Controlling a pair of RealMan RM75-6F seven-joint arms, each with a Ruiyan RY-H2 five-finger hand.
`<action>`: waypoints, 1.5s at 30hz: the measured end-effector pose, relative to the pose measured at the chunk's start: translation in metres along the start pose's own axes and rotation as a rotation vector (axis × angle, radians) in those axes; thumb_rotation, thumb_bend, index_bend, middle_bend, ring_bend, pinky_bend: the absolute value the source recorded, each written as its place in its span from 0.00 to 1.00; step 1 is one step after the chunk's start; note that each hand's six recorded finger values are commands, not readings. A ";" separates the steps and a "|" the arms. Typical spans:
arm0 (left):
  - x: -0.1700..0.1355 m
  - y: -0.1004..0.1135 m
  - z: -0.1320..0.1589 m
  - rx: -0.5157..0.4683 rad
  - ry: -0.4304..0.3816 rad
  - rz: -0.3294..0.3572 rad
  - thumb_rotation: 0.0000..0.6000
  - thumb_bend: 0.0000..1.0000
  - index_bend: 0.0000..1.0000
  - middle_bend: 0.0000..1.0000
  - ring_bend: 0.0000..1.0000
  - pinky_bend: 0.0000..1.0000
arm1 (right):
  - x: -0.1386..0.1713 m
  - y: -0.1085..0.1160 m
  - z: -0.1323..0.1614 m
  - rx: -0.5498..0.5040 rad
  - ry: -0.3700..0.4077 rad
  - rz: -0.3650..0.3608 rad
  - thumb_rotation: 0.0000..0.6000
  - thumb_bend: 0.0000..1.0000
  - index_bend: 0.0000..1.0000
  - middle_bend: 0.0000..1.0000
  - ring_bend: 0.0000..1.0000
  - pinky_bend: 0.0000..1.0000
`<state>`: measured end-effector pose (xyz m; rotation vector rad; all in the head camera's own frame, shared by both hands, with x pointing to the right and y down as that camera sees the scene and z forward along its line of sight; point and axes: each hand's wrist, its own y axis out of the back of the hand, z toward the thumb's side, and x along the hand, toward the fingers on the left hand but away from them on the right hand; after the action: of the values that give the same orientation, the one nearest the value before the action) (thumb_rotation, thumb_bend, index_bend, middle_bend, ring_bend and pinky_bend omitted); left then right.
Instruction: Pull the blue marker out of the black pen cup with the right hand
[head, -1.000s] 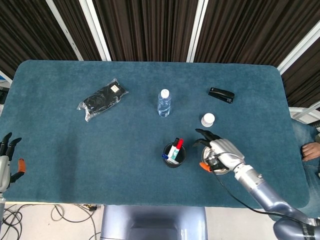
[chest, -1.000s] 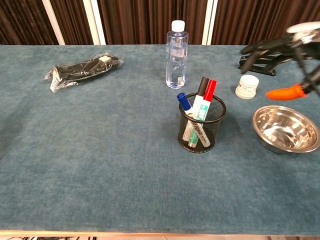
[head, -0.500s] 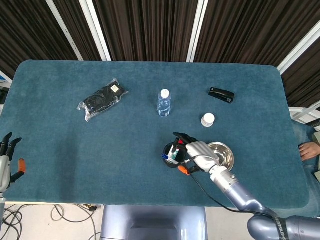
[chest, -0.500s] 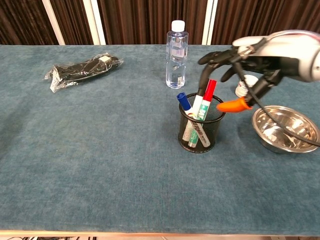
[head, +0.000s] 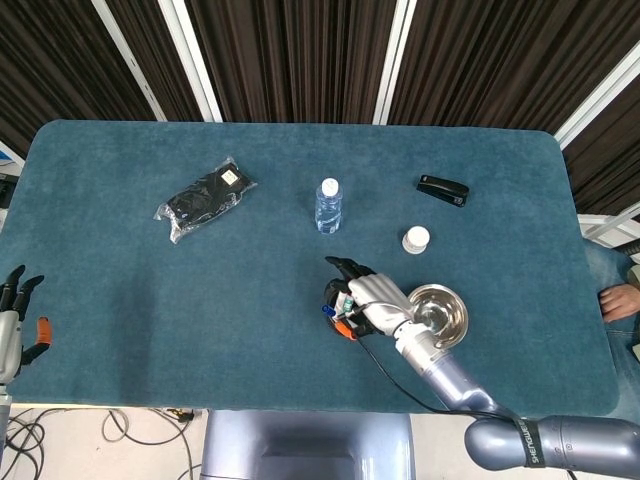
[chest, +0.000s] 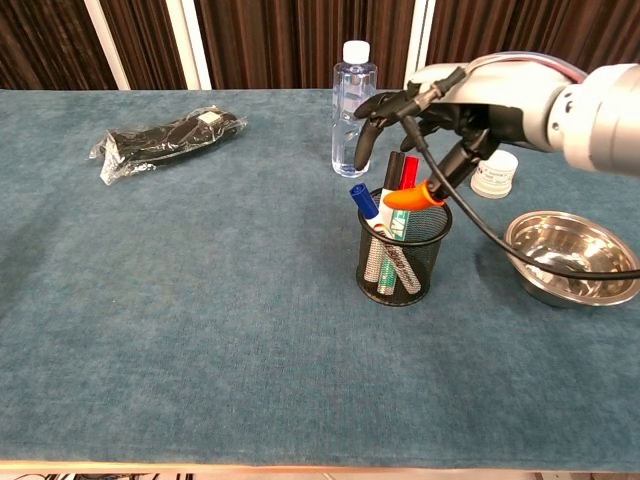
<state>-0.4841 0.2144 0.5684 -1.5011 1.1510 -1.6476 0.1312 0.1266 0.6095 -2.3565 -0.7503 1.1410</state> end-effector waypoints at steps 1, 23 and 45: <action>0.000 0.000 0.000 0.000 0.000 0.000 1.00 0.56 0.13 0.00 0.10 0.06 | -0.001 0.000 0.001 -0.001 -0.001 0.000 1.00 0.40 0.38 0.00 0.00 0.16; 0.000 0.000 0.000 0.003 0.000 0.000 1.00 0.56 0.13 0.00 0.10 0.06 | -0.012 -0.013 -0.005 0.056 -0.047 0.025 1.00 0.40 0.44 0.00 0.00 0.16; 0.000 0.000 0.000 0.003 0.000 -0.004 1.00 0.56 0.13 0.00 0.10 0.06 | -0.019 -0.018 -0.009 0.044 -0.068 0.039 1.00 0.40 0.48 0.00 0.00 0.16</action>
<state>-0.4837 0.2142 0.5686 -1.5033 1.1457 -1.6511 0.1234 0.1273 0.6355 -2.3158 -0.6985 1.2469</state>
